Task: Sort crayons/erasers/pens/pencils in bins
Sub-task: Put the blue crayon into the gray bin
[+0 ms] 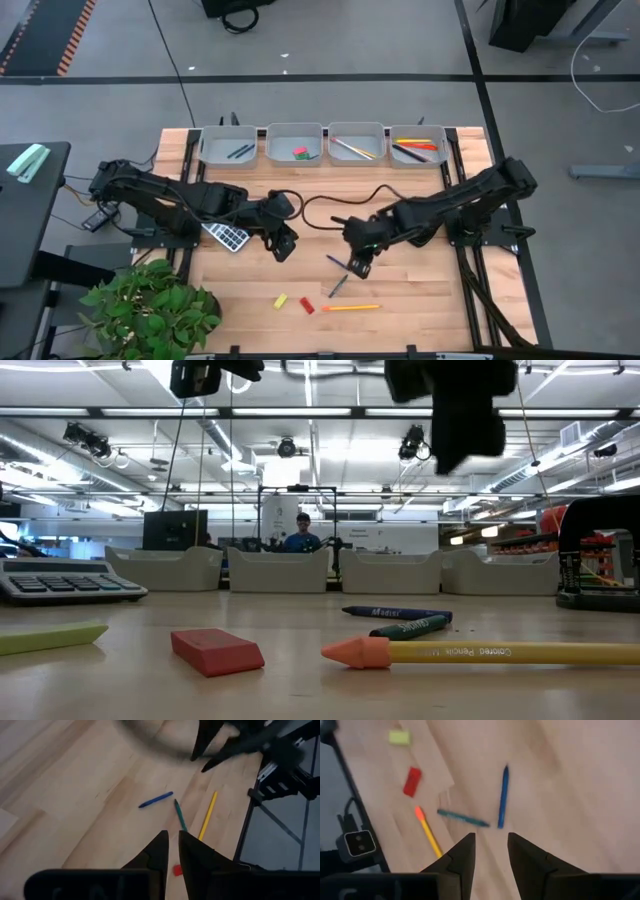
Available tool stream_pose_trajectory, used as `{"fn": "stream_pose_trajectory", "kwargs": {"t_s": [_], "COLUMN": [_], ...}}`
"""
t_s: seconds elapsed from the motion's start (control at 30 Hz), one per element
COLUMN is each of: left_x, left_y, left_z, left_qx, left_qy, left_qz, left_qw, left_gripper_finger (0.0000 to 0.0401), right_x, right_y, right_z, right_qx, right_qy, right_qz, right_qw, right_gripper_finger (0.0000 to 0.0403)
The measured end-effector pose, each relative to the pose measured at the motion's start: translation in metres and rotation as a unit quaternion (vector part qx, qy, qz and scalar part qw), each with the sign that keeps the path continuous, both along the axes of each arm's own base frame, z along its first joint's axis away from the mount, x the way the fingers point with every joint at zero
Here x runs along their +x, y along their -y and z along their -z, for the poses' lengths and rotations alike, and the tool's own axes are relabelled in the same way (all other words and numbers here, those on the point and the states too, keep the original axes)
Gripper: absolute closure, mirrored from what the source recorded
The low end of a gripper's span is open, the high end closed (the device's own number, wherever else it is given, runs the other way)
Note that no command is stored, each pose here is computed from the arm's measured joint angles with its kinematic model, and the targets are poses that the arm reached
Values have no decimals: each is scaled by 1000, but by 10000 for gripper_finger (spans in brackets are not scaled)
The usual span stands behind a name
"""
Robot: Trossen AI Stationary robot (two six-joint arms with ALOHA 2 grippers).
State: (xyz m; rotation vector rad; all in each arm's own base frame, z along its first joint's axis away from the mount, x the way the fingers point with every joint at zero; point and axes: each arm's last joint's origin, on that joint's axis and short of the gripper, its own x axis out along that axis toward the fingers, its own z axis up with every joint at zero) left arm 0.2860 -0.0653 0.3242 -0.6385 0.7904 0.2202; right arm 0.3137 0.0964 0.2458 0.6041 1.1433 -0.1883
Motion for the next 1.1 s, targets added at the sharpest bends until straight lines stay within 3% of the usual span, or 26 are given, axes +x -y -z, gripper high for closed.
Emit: {"fn": "stream_pose_trajectory", "kwargs": {"t_s": [0.2,0.4,1.1], "left_x": [-6,-22,-41], "left_y": [8,17,54], "left_z": [-5,-19,-25], "left_qx": [13,7,-41], "left_qy": [9,33,44], "left_qz": [35,56,76], "left_qw": [999,998,995], "left_gripper_finger": [357,371,389], "right_x": [17,34,45], "right_y": [-11,-16,-7], "right_z": [48,67,105], "right_qx": [68,85,-31], "right_qy": [-101,-73,-80], "right_qz": [26,29,33], "right_qw": [992,993,996], "right_gripper_finger": [279,279,305]}}
